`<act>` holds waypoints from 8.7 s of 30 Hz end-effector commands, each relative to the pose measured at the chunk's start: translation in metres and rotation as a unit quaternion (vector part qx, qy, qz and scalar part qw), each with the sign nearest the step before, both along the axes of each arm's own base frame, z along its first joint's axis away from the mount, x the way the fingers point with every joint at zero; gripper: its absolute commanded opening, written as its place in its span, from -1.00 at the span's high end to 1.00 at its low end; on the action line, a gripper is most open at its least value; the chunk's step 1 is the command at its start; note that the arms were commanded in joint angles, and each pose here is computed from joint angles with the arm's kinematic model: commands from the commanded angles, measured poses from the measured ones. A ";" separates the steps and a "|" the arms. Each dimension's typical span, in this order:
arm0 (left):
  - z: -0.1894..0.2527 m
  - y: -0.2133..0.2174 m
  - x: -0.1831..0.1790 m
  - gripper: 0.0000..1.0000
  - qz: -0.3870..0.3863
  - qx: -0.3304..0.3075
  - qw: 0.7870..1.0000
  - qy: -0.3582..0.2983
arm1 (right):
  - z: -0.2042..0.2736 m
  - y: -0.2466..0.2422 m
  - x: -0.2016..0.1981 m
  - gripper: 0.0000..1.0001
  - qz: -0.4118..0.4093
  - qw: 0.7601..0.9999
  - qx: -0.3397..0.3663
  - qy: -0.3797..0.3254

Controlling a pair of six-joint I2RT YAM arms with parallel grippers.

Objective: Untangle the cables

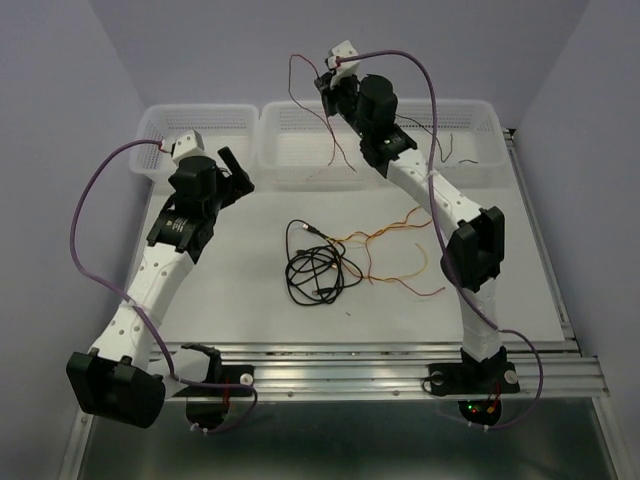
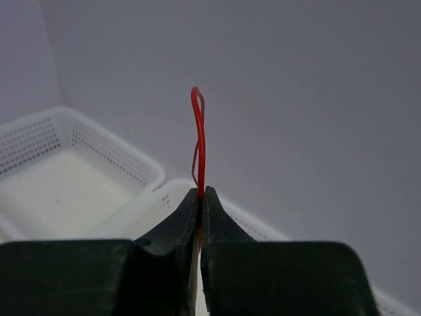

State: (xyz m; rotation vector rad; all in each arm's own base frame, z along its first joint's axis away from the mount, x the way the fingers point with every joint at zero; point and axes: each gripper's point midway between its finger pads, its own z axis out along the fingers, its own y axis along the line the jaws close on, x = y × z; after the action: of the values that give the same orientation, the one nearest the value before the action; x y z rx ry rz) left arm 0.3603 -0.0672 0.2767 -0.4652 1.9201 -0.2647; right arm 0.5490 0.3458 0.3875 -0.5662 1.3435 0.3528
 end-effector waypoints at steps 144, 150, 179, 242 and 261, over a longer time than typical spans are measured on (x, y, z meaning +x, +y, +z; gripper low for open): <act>-0.041 -0.162 -0.109 -0.97 -0.319 -0.116 0.941 -0.004 | 0.118 -0.083 -0.230 0.99 0.173 0.949 0.227 0.137; -0.029 -0.159 -0.134 -0.97 -0.350 -0.139 0.926 -0.030 | 0.062 -0.080 -0.207 0.99 0.127 0.941 0.238 0.205; -0.015 -0.209 -0.134 -0.96 -0.518 -0.074 0.842 -0.132 | -0.030 -0.028 -0.197 0.99 0.128 0.894 0.232 0.362; -0.015 -0.211 -0.127 1.00 -0.468 -0.140 0.872 -0.040 | -0.146 -0.031 -0.302 -0.12 0.248 0.829 0.053 0.498; 0.043 -0.055 -0.024 1.00 -0.088 -0.008 0.996 -0.027 | -0.144 -0.193 -0.178 0.99 -0.188 0.881 0.157 0.405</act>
State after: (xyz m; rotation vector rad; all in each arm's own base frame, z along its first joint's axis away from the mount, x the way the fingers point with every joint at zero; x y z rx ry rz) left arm 0.3084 -0.2040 0.2988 -0.0587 1.9692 -0.6831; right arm 0.3417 0.2248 0.2254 -0.0921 2.1990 0.7169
